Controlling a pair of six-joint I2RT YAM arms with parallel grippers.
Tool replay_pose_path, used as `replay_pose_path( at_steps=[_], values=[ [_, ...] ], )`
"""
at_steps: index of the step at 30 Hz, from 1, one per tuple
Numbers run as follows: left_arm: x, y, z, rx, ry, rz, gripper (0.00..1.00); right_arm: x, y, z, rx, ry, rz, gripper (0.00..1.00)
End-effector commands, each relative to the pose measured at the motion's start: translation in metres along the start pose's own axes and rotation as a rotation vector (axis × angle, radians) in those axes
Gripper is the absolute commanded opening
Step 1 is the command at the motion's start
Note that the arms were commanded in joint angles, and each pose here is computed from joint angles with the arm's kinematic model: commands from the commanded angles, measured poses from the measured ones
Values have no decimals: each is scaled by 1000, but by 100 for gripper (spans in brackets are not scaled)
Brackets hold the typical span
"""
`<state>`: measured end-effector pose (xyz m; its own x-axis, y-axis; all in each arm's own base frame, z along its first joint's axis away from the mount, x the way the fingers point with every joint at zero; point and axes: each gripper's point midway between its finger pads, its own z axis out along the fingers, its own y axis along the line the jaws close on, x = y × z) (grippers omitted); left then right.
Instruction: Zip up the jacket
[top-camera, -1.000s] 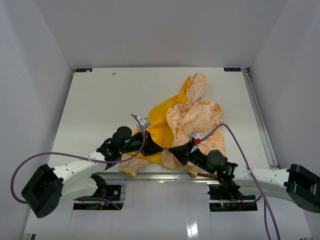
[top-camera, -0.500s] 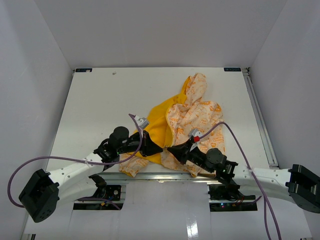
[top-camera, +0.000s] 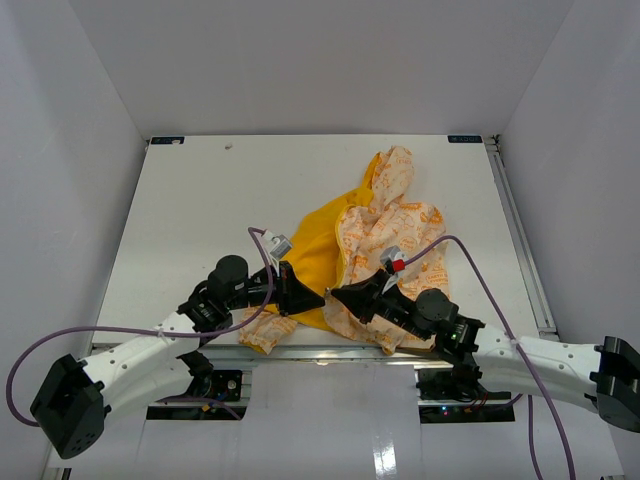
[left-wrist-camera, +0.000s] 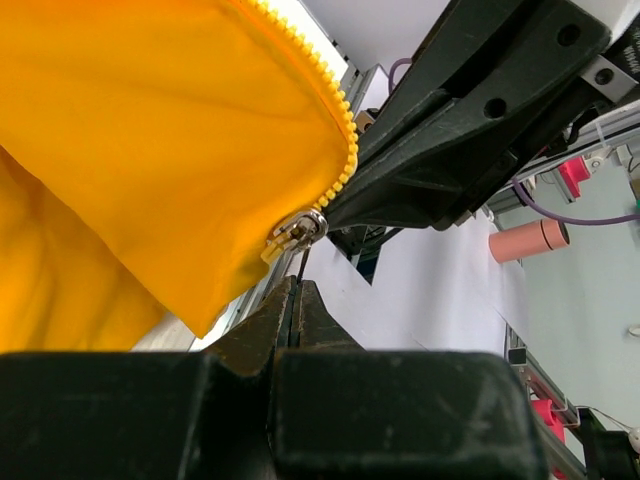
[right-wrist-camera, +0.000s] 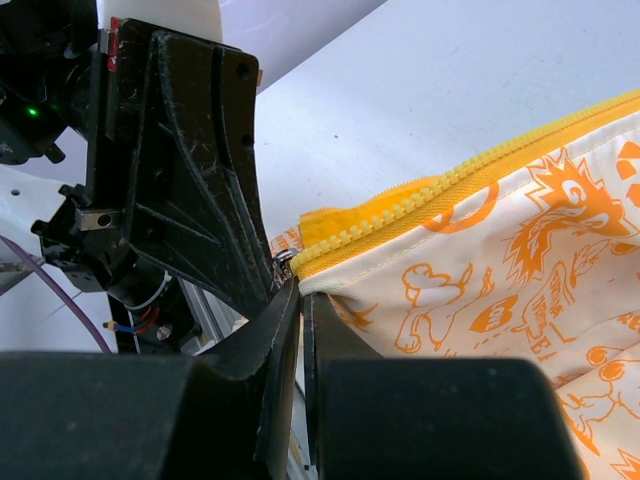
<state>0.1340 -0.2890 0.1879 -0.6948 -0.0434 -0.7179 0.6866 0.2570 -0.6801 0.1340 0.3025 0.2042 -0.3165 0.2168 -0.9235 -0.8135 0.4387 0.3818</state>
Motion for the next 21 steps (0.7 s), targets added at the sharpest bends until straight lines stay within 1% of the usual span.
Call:
replay_pose_path(
  at_steps=[1, 4, 10, 21],
  values=[
    [-8, -5, -6, -6, -28, 11, 0, -29, 6, -1, 0, -87, 33, 8],
    [-9, 0, -6, -43, -37, 15, 0, -32, 7, -3, -5, -98, 34, 8],
    [-8, 2, -4, -42, -28, 10, 0, -36, 8, -6, -7, -104, 31, 8],
    [10, 16, -2, -56, 0, -24, 0, -41, -3, -11, 47, -138, 20, 8]
  ],
)
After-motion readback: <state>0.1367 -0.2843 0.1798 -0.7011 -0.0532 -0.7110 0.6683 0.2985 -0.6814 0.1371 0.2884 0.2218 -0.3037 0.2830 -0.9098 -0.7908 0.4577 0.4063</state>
